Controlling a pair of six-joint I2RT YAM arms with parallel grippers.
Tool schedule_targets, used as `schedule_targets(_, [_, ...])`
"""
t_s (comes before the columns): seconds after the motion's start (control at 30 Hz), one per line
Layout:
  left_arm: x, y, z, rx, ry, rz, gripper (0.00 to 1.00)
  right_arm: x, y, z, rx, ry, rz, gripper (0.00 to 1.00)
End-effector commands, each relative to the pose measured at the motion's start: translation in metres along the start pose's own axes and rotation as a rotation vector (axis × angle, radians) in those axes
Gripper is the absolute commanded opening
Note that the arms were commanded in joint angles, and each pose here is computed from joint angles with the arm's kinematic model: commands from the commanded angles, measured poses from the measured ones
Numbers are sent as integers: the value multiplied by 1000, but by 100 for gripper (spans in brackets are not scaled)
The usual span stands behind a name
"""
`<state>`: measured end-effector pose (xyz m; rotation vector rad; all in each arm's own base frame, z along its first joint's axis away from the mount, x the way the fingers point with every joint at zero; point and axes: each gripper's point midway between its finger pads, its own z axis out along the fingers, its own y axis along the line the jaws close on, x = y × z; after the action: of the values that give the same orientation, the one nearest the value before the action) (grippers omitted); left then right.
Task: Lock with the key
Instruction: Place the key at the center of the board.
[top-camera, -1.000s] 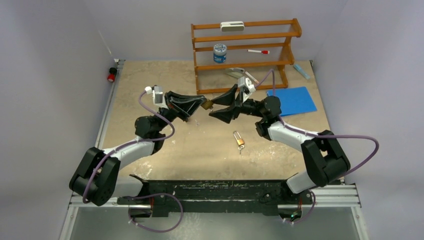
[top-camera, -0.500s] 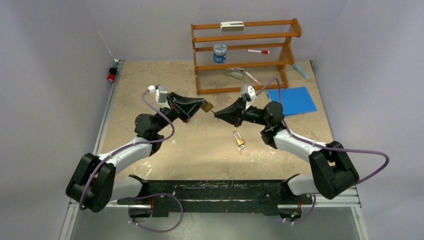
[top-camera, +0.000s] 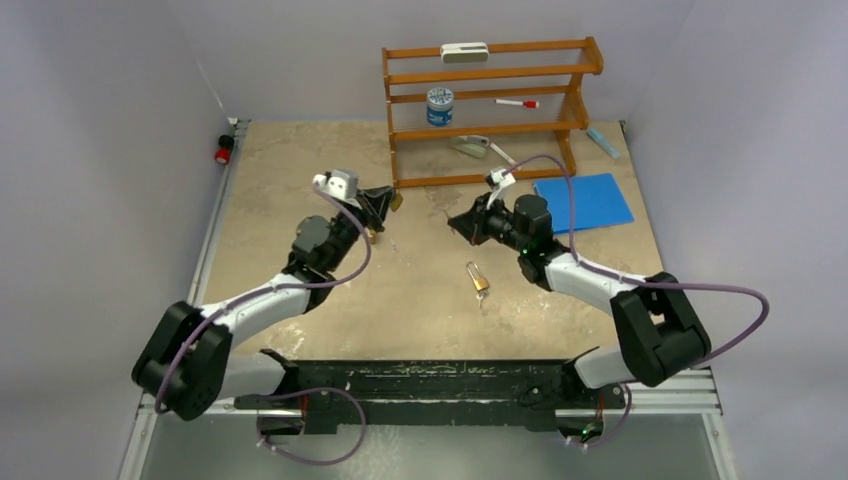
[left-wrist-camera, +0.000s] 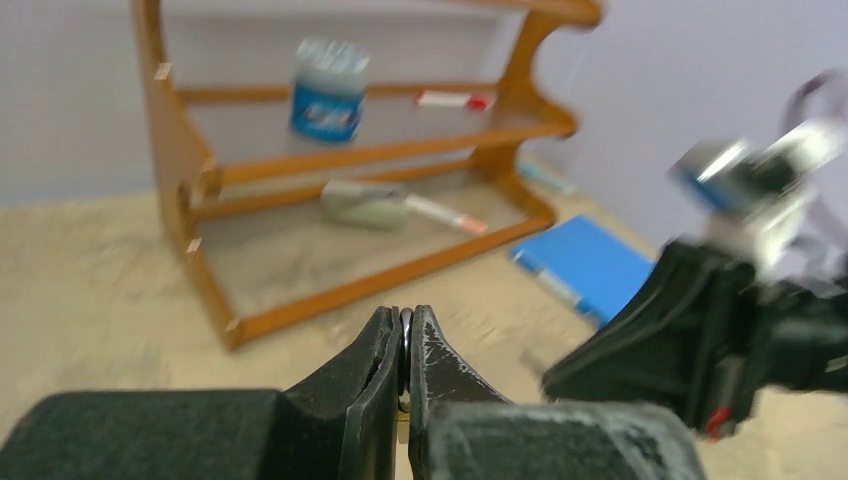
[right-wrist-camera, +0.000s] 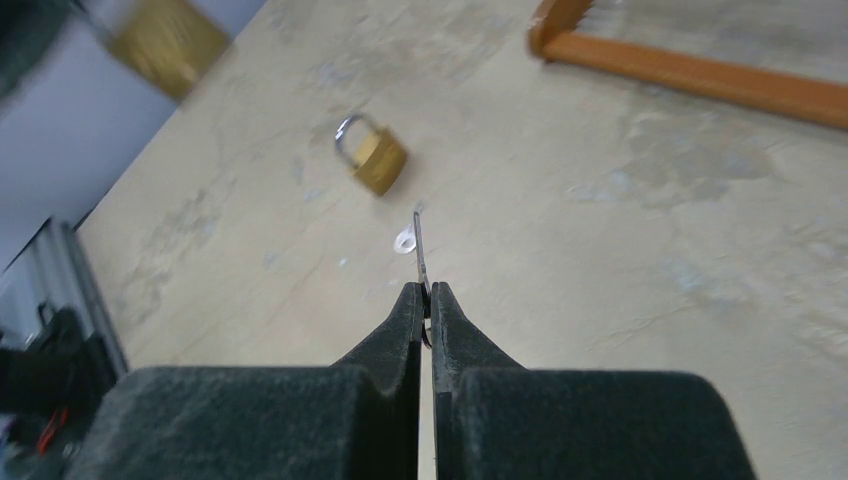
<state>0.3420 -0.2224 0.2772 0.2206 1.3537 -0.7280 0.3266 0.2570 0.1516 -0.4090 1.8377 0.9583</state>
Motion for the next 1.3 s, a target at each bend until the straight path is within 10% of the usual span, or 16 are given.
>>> schedule_targets(0.0, [39,43,1,-236,28,70,0,-32,-38,13,227,-39,22,0])
schedule_targets(0.73, [147,45,46,-244,92,4,0,24,-82,61,326,152,169,2])
schedule_targets(1.03, [159,47,51,-255,129,12,9,35,-80,62,304,193,169,48])
schedule_targets(1.27, [156,48,54,-266,153,42,28,17,-84,26,406,124,90,65])
